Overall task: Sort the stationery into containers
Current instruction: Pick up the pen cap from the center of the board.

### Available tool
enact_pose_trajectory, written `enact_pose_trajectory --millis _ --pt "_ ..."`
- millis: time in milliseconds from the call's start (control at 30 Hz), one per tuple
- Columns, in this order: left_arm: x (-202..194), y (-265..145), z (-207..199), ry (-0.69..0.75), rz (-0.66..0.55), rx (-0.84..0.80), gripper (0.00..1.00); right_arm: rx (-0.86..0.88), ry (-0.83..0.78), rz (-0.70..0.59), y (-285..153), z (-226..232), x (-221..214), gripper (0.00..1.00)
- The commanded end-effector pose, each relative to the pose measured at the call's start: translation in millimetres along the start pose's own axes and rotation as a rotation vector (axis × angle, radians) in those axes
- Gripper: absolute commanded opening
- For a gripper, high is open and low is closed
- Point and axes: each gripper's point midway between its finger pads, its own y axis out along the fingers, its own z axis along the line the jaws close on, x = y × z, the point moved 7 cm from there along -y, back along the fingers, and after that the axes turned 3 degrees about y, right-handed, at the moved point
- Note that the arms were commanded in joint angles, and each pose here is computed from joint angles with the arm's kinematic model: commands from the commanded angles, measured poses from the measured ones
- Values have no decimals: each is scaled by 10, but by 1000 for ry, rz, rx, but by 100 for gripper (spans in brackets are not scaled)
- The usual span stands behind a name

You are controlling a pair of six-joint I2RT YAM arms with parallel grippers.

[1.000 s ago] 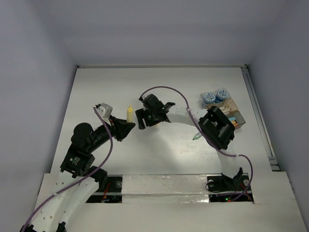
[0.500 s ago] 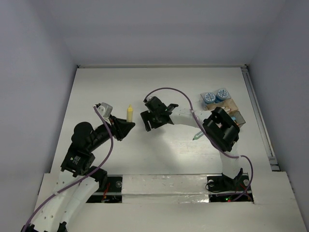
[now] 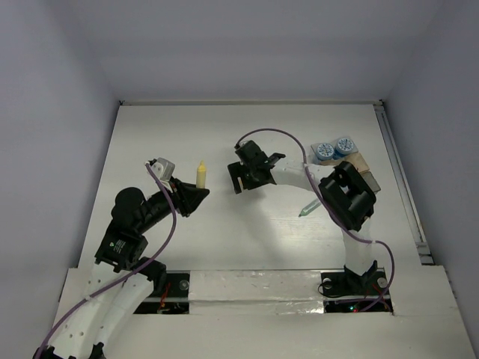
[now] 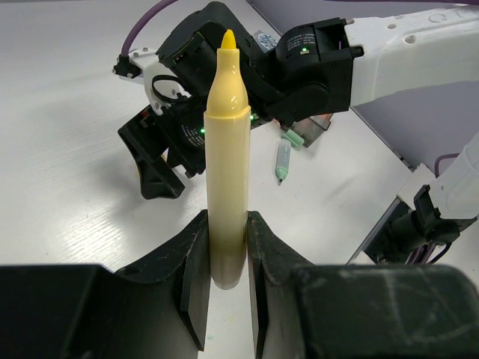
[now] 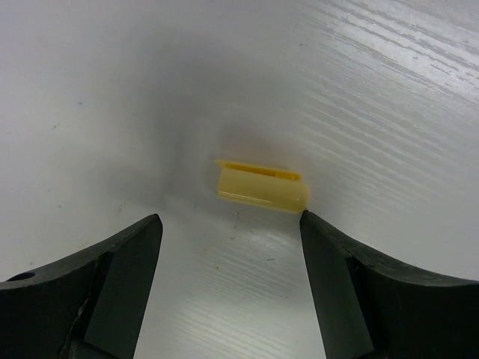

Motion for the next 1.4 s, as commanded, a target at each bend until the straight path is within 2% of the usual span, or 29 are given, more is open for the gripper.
enact_pose_trajectory --millis 0,433,500,633,733,833,900,1000,1067,1200,1367 --pt "74 19 -23 33 -38 -30 0 17 -2 -53 -49 32 184 81" --pt "82 6 -32 36 -45 -32 0 90 15 -61 127 127 405 79" --pt "84 4 -34 37 -46 -32 0 125 2 -71 115 178 461 81" --pt "84 1 -33 37 -47 -31 0 86 19 -114 -26 131 508 90" --pt "85 1 -37 38 -47 -34 0 121 39 -128 -173 138 462 92" --pt "86 -5 -39 40 -48 -35 0 154 60 -93 -198 156 368 83" --pt "89 -4 -38 41 -50 -33 0 148 74 -59 -172 143 296 71" --pt "88 -4 -40 41 -50 -35 0 147 91 -41 -123 149 268 65" --pt "88 -4 -40 41 -50 -35 0 145 97 -33 -75 170 301 65" --pt "93 -12 -46 41 -54 -36 0 119 111 -8 19 179 328 72" --pt "92 -12 -48 43 -53 -39 0 82 117 4 150 173 361 70"
